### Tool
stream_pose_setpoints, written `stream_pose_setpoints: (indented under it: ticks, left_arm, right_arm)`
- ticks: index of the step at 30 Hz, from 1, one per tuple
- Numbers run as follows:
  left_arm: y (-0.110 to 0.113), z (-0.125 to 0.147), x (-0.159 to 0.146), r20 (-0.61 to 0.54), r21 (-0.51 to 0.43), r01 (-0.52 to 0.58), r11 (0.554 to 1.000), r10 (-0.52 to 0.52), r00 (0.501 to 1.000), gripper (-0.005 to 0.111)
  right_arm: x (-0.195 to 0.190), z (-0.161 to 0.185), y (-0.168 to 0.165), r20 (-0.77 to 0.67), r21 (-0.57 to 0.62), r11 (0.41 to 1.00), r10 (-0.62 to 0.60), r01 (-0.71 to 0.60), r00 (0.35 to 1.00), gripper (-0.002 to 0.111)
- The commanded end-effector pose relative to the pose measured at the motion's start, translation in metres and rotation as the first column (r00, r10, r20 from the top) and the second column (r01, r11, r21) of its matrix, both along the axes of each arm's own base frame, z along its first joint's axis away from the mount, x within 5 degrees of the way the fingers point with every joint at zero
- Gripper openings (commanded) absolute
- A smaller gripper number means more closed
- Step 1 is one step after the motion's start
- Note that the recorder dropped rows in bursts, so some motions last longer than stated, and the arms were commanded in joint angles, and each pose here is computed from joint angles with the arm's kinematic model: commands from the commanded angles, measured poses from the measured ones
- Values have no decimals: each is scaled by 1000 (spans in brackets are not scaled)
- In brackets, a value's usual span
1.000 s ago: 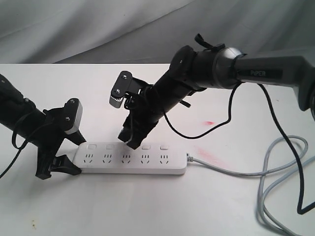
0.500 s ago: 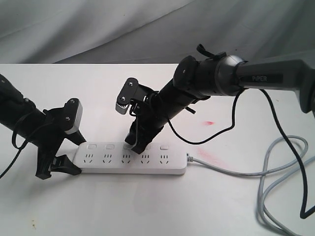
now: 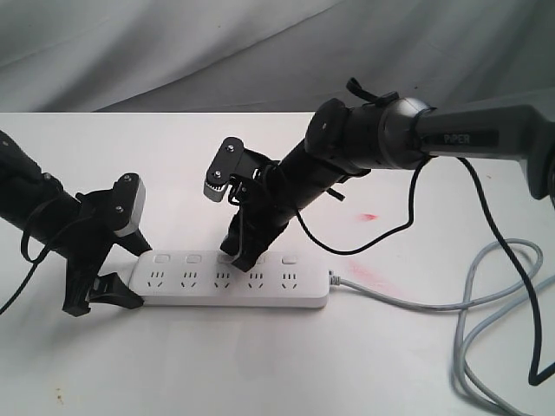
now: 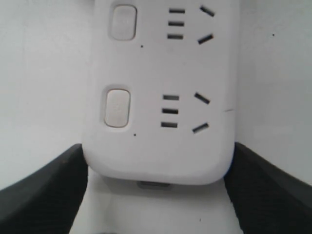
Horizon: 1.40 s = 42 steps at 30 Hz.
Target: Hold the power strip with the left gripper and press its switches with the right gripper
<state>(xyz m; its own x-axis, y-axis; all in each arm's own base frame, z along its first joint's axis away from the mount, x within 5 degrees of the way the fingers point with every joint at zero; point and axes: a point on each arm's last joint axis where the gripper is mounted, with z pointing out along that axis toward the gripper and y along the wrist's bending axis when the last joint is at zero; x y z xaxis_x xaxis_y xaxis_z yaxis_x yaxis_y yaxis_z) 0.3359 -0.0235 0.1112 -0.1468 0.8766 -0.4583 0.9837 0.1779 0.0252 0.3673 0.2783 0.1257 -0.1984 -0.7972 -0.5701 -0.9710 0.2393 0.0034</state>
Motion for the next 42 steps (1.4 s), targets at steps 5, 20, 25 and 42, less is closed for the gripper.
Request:
stream_pose_setpoints:
  ticks: [5, 20, 25, 42]
  left_arm:
    - [-2, 0, 1, 2, -1, 7, 1000, -7, 1000, 40]
    - [-2, 0, 1, 2, -1, 7, 1000, -7, 1000, 40]
    - [-2, 0, 1, 2, -1, 7, 1000, -7, 1000, 40]
    - [-2, 0, 1, 2, -1, 7, 1000, -7, 1000, 40]
  right_arm:
    - [-2, 18, 0, 25, 28, 1000, -6, 6, 1000, 37]
    - [-6, -2, 6, -13, 4, 1000, 10, -10, 1000, 37]
    - [-6, -2, 5, -12, -4, 1000, 19, -19, 1000, 37]
    - [-6, -25, 2, -67, -39, 999, 28, -30, 997, 37]
